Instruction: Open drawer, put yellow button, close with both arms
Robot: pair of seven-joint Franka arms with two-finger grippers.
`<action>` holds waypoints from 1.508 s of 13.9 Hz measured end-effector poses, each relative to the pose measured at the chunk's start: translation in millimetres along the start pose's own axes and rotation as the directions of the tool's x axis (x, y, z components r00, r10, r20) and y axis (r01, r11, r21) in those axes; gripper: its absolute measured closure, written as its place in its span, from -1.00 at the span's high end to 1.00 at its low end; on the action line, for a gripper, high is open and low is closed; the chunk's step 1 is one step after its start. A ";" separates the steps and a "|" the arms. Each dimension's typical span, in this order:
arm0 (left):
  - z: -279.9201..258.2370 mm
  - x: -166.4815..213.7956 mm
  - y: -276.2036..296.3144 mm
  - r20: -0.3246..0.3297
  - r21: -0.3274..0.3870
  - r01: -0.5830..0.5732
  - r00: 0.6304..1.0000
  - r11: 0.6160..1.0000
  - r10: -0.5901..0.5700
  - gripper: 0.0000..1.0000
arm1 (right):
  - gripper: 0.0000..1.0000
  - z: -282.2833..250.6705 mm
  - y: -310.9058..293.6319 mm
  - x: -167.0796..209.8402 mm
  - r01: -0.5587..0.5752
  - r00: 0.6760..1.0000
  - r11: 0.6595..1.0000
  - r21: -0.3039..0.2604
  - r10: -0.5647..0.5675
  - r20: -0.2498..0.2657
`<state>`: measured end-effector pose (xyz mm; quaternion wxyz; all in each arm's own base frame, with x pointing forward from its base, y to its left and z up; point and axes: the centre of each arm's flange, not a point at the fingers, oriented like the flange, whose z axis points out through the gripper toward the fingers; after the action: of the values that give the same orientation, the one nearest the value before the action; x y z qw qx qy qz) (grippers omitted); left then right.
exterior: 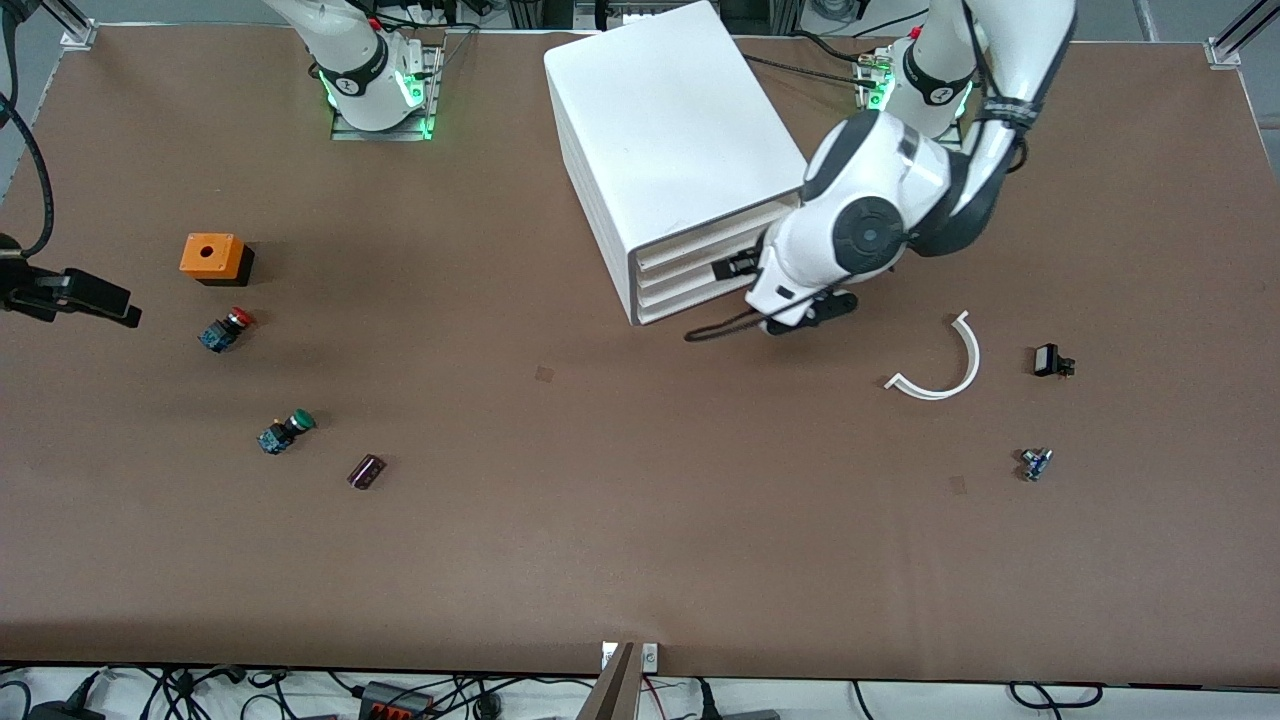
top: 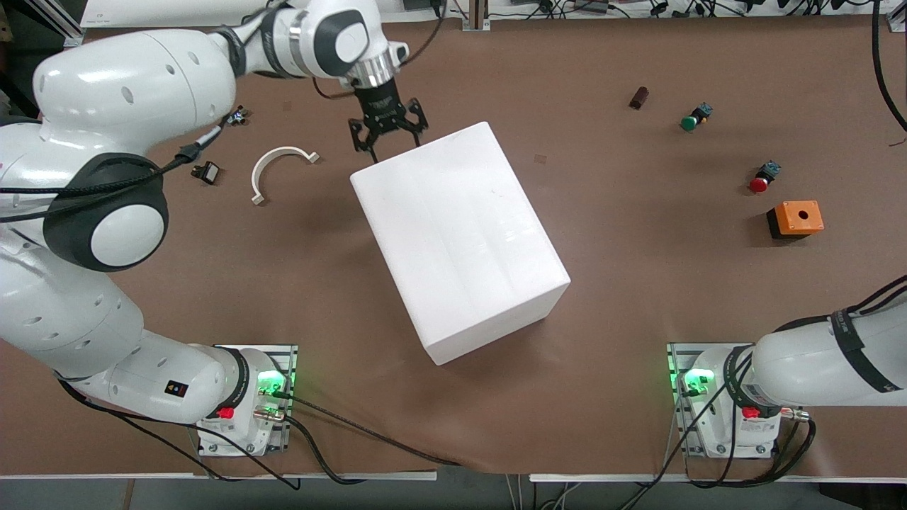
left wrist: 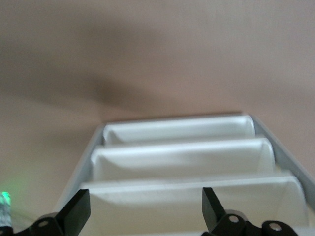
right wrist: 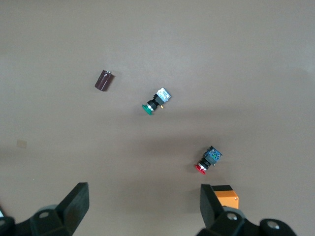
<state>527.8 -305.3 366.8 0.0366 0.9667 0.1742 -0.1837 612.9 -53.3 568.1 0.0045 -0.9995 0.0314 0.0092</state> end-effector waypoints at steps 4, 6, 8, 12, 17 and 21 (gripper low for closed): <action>-55.8 42.4 -33.0 -0.221 0.143 -0.013 0.974 0.990 0.045 1.00 | 1.00 5.5 -2.0 -19.1 0.013 1.000 1.000 -0.014 -0.013 -0.003; -85.4 50.7 -48.2 -0.230 0.217 -0.083 0.964 0.973 0.134 1.00 | 1.00 4.9 -5.1 -23.9 0.018 1.000 1.000 -0.012 -0.018 0.003; -116.8 70.9 -81.6 -0.201 0.256 -0.173 0.953 0.951 0.227 1.00 | 1.00 4.3 -5.8 -24.9 0.020 1.000 1.000 -0.012 -0.020 0.003; -172.2 108.2 -169.7 -0.141 0.251 -0.316 0.923 0.915 0.357 1.00 | 1.00 3.7 -6.5 -25.3 0.022 1.000 1.000 -0.015 -0.022 0.002; -243.4 91.5 -265.9 -0.267 0.158 -0.419 0.854 0.894 0.447 1.00 | 1.00 3.8 -6.7 -25.9 0.022 1.000 1.000 -0.015 -0.022 0.004; -245.4 51.0 -283.2 -0.399 0.174 -0.424 0.795 0.889 0.457 1.00 | 1.00 4.0 -6.8 -26.2 0.023 1.000 1.000 -0.015 -0.023 0.007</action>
<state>557.0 9.5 574.3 0.0026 0.9974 -0.0591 0.0409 587.0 -44.8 564.7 -0.0030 -0.9997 0.0198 0.0126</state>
